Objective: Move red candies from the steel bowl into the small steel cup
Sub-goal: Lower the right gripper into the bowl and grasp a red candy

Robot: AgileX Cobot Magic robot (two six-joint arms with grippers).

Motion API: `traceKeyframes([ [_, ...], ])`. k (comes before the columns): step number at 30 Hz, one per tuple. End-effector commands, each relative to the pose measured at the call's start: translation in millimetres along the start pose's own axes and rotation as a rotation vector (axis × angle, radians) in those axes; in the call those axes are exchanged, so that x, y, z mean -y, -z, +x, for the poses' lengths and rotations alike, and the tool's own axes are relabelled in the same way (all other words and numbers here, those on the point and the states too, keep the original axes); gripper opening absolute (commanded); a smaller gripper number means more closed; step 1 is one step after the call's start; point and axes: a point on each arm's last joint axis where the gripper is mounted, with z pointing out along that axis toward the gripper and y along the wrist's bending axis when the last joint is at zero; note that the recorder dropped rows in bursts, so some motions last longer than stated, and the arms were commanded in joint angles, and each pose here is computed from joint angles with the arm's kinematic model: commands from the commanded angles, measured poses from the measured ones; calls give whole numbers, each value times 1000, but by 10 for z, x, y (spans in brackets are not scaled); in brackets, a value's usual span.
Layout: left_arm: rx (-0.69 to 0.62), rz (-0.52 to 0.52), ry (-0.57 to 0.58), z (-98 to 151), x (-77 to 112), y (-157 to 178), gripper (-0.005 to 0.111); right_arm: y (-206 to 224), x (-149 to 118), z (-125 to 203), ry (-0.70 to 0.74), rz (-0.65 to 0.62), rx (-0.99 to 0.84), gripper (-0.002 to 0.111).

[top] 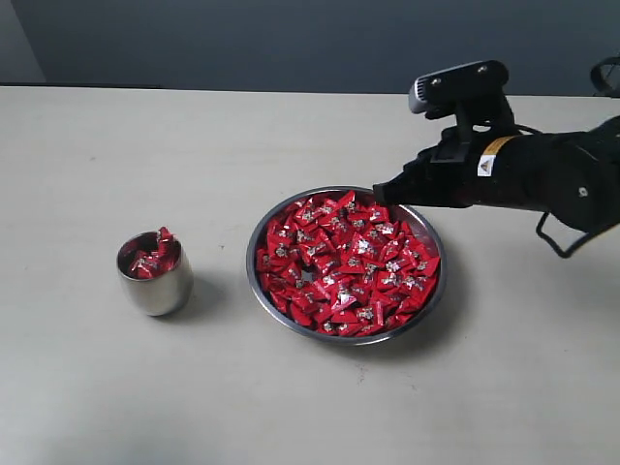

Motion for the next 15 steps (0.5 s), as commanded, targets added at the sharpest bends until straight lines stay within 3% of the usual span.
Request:
traceKeyframes([
  [1, 3, 0, 5, 9, 1, 0, 0, -292, 34, -57, 31, 18, -150, -1],
  [7, 3, 0, 5, 9, 1, 0, 0, -452, -158, -323, 270, -50, -264, -1],
  [15, 3, 0, 5, 9, 1, 0, 0, -743, -303, -324, 236, -217, -411, -1],
])
